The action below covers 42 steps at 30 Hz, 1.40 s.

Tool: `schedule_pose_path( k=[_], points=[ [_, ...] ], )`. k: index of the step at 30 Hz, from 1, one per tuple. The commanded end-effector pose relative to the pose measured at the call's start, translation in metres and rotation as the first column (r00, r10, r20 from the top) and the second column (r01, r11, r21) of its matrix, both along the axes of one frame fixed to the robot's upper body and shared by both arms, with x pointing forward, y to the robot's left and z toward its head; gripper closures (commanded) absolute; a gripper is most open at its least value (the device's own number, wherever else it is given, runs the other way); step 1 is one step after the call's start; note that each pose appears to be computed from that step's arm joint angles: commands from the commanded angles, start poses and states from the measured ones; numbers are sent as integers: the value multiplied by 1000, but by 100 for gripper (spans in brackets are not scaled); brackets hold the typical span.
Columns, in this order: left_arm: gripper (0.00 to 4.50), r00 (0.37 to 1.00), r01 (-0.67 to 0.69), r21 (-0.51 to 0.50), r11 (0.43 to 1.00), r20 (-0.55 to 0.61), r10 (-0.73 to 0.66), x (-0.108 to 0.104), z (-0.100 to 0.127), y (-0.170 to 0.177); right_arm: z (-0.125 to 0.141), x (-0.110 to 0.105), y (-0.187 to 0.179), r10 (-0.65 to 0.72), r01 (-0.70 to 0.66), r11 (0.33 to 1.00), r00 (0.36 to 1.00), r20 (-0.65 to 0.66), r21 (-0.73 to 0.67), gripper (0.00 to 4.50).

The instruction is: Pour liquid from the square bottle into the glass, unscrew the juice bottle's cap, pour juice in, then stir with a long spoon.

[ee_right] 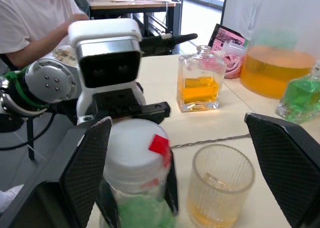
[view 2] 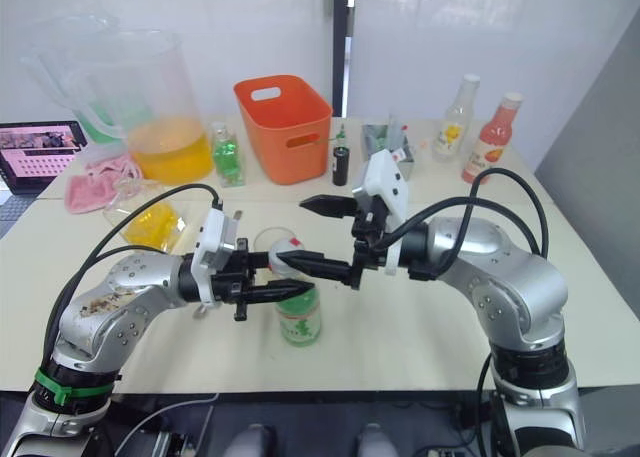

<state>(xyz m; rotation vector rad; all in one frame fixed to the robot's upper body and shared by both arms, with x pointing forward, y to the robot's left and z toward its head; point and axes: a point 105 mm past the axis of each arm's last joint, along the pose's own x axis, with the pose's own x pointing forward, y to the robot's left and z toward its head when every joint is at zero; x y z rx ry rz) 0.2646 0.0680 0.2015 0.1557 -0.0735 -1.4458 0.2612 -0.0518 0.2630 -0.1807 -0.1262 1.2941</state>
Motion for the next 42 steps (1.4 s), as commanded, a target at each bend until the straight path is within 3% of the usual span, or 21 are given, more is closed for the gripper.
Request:
schedule_pose_path(
  k=[1, 11, 20, 26, 31, 37, 42],
  points=[
    [305, 995, 73, 25, 997, -73, -71, -5, -16, -8, 2, -13, 4, -48, 48, 999, 998, 28, 0, 0],
    [305, 994, 92, 34, 995, -68, -90, -3, -16, -9, -3, -18, 8, -88, 88, 996, 996, -2, -5, 0],
    [305, 994, 95, 33, 995, -66, -93, -7, -15, -10, -9, -20, 11, -83, 82, 996, 996, -18, -30, 280],
    [305, 996, 57, 34, 998, -66, -55, 0, -25, 2, -15, -19, 11, -31, 28, 996, 999, -32, -82, 283],
    [305, 998, 33, 32, 999, -58, -31, 2, -27, 6, -10, -14, 8, 96, -95, 987, 995, -2, -127, 283],
    [305, 999, 11, 25, 1000, -49, -10, -6, -25, 7, -5, -11, 8, 408, -396, 896, 913, 19, -204, 283],
    [306, 999, 0, 26, 1000, -48, 1, -10, -25, 5, -3, -3, 12, 564, -532, 799, 824, 46, -279, 283]
  ],
)
